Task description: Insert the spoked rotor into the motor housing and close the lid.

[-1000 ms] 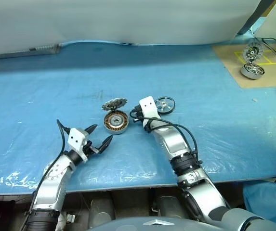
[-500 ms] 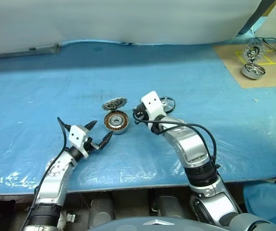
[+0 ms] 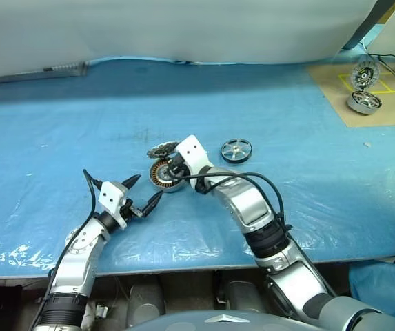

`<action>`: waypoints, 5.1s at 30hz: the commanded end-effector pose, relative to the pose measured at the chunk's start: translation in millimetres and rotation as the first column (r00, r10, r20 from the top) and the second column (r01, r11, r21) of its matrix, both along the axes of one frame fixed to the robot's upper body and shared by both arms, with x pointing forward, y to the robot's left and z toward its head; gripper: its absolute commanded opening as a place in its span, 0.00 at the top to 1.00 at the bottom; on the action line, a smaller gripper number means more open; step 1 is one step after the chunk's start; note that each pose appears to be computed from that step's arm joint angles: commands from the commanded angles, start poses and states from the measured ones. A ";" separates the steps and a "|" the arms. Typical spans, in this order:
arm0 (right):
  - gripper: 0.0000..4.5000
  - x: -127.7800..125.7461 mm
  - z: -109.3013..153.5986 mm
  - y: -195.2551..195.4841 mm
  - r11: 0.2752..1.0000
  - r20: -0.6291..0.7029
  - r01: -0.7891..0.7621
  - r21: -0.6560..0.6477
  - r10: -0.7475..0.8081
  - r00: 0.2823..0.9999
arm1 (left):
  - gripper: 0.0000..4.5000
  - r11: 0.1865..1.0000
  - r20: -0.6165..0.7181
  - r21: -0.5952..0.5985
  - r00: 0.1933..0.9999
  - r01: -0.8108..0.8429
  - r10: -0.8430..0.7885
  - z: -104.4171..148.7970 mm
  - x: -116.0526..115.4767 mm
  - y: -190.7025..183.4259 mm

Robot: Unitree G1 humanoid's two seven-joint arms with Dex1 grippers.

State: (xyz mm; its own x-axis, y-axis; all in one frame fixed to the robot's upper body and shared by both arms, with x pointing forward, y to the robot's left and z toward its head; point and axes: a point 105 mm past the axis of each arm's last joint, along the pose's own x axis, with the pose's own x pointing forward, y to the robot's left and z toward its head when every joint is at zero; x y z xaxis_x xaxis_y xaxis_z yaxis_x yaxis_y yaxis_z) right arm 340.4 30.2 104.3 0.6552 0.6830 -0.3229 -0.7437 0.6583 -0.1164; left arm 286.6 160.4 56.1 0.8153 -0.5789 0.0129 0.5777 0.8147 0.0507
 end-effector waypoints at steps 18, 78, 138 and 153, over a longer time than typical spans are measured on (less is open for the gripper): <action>0.88 -5.9 -10.9 10.9 0.998 -0.029 -0.057 0.009 0.057 0.998 | 0.00 1.000 0.035 -0.001 0.999 0.003 -0.003 10.7 -0.6 0.0; 1.00 -4.8 11.1 12.3 0.996 0.012 -0.081 0.024 0.081 0.997 | 0.00 1.000 0.021 0.004 1.000 -0.006 0.006 1.6 -3.5 -1.3; 1.00 -8.1 9.9 9.8 0.991 -0.019 -0.127 0.040 0.128 0.992 | 0.00 1.000 0.025 -0.002 1.000 -0.013 0.013 2.6 2.6 -6.3; 1.00 -15.9 -4.5 17.2 0.982 -0.072 -0.187 0.022 0.188 0.980 | 0.00 1.000 0.016 0.005 1.000 -0.019 0.019 -2.1 0.8 -1.1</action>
